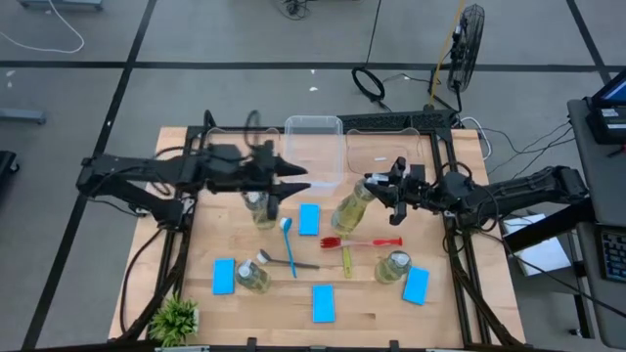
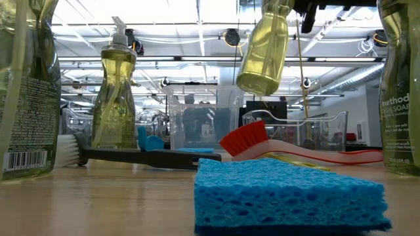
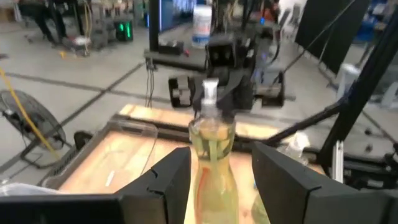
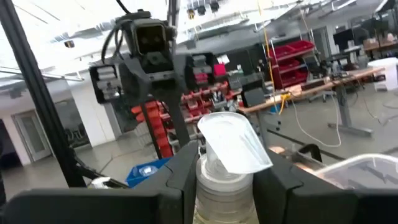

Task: Pick & Place Kitchen Sink Supplies
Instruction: Put the yellow dish soap into the white bin

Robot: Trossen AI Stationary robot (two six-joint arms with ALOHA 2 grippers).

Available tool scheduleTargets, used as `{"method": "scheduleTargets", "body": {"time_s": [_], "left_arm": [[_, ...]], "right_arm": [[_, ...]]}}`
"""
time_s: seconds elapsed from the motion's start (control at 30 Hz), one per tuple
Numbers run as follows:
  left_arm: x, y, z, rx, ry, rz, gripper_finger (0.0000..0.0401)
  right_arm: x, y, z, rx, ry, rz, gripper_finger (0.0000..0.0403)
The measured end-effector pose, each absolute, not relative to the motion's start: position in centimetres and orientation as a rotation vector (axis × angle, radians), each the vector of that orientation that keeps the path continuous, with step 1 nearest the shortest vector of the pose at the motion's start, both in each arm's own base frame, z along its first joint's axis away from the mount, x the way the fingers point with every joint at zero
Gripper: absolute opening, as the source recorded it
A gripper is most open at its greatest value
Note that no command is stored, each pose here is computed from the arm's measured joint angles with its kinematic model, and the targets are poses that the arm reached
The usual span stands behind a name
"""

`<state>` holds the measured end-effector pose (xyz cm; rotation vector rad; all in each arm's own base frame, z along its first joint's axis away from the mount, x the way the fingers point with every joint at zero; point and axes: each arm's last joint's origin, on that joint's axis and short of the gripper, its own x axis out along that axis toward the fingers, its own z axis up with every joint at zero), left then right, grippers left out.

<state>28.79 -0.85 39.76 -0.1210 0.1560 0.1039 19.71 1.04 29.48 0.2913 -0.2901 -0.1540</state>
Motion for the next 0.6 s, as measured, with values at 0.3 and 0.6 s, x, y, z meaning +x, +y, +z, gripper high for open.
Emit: {"method": "scheduleTargets", "body": {"time_s": [0.3, 0.6], "left_arm": [[33.6, 0.3, 38.6, -0.138, 0.274, 0.031, 0.0208], [37.1, 0.8, 35.5, -0.177, 0.361, -0.032, 0.0289]], "right_arm": [[19.5, 1.1, 29.9, 0.278, -0.329, -0.121, 0.0101], [19.5, 1.2, 29.9, 0.27, -0.325, -0.1, 0.0101]]}}
